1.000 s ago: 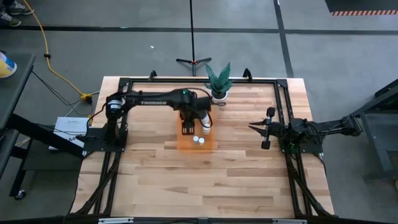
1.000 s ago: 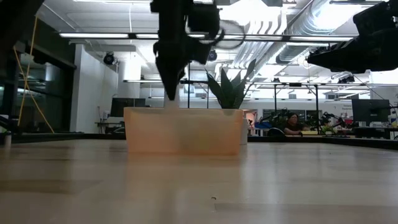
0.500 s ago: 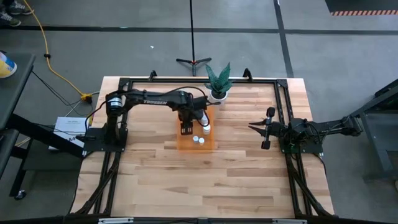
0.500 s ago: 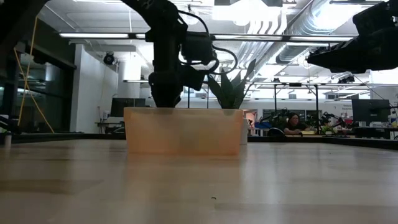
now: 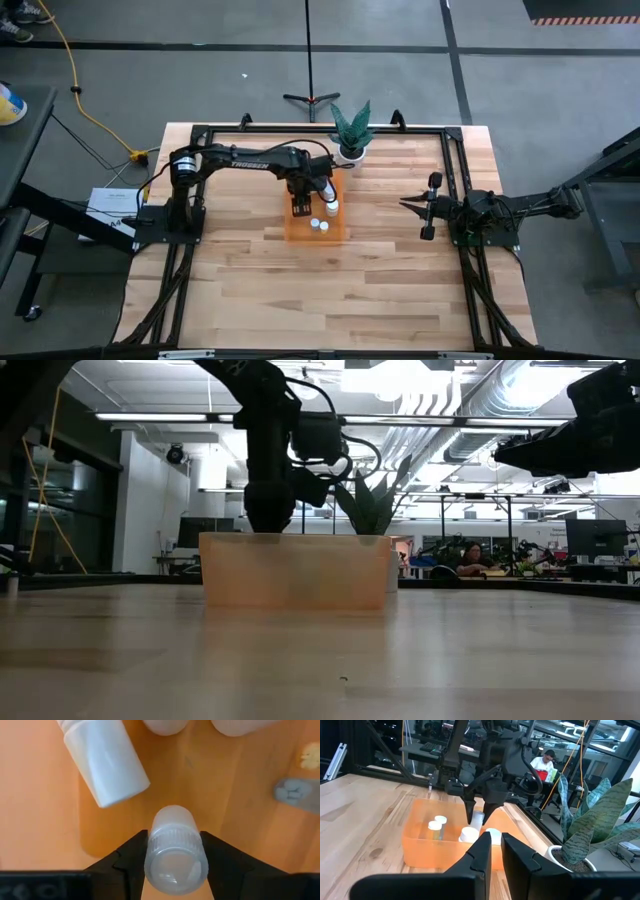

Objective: Pick and place pill bottles into a basket
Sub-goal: Put the transparent pill bottle into the orange bin, then return to Home Position

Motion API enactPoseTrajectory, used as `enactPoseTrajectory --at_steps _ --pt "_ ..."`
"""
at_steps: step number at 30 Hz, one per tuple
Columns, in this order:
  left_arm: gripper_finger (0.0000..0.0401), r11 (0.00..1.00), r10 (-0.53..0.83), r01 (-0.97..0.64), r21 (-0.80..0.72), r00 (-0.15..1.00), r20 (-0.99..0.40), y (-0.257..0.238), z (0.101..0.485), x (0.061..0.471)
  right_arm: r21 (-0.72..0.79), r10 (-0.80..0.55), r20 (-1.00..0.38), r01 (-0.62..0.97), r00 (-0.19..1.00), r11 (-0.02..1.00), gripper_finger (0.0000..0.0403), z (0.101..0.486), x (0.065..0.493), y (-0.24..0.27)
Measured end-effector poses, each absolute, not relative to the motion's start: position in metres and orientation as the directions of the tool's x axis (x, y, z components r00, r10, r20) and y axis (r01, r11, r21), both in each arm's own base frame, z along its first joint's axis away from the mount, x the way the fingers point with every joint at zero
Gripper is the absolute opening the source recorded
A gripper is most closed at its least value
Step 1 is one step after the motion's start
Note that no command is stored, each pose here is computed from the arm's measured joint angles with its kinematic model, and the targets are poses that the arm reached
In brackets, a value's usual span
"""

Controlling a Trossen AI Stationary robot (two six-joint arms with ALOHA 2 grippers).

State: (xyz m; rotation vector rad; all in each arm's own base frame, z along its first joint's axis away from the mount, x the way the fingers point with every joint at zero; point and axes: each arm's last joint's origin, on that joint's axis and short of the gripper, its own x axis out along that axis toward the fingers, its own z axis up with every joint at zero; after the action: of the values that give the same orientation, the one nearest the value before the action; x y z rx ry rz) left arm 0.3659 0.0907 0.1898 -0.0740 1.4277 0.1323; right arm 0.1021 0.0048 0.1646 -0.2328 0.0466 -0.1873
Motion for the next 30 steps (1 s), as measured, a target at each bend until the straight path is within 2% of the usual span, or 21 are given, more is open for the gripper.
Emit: enactPoseTrajectory --at_steps 4,9,12,15,17,21,24,27,30 --pt "0.0234 0.989 0.045 -0.144 0.026 0.131 -0.990 0.091 0.190 0.365 -0.234 -0.189 -0.024 0.179 0.982 0.956 0.0037 0.165 0.102 0.005" --pt "0.0300 0.983 0.041 -0.184 0.018 0.121 -0.992 0.090 0.190 0.364 -0.234 -0.190 -0.024 0.179 0.982 0.956 0.0041 0.165 0.102 0.005" --pt "0.0330 0.986 0.033 -0.163 0.021 0.070 -0.997 0.089 0.193 0.360 -0.234 -0.189 -0.024 0.179 0.982 0.956 0.0040 0.165 0.102 0.005" --pt "0.0337 0.983 0.055 -0.179 0.048 0.034 -0.998 0.090 0.208 0.356 -0.234 -0.190 -0.024 0.179 0.982 0.956 0.0036 0.165 0.102 0.005" --pt "0.0330 0.978 0.083 -0.195 0.071 0.058 -0.995 0.091 0.224 0.352 -0.234 -0.190 -0.024 0.179 0.982 0.956 0.0035 0.165 0.102 0.005" --pt "0.0300 0.971 0.121 -0.228 0.072 0.206 -0.971 0.090 0.265 0.345 -0.234 -0.190 -0.025 0.179 0.982 0.956 0.0037 0.165 0.102 0.005" --pt "0.0272 0.971 0.155 -0.232 0.062 0.407 -0.900 0.081 0.288 0.339 -0.234 -0.190 -0.025 0.179 0.982 0.956 0.0040 0.165 0.102 0.005" --pt "0.0243 0.984 0.166 -0.154 0.089 0.618 -0.769 0.063 0.290 0.331 -0.229 -0.188 -0.026 0.177 0.982 0.957 0.0041 0.165 0.102 0.005" --pt "0.0218 0.990 0.141 -0.102 0.097 0.749 -0.647 0.047 0.277 0.312 -0.233 -0.187 -0.028 0.176 0.982 0.956 0.0039 0.164 0.102 0.005"
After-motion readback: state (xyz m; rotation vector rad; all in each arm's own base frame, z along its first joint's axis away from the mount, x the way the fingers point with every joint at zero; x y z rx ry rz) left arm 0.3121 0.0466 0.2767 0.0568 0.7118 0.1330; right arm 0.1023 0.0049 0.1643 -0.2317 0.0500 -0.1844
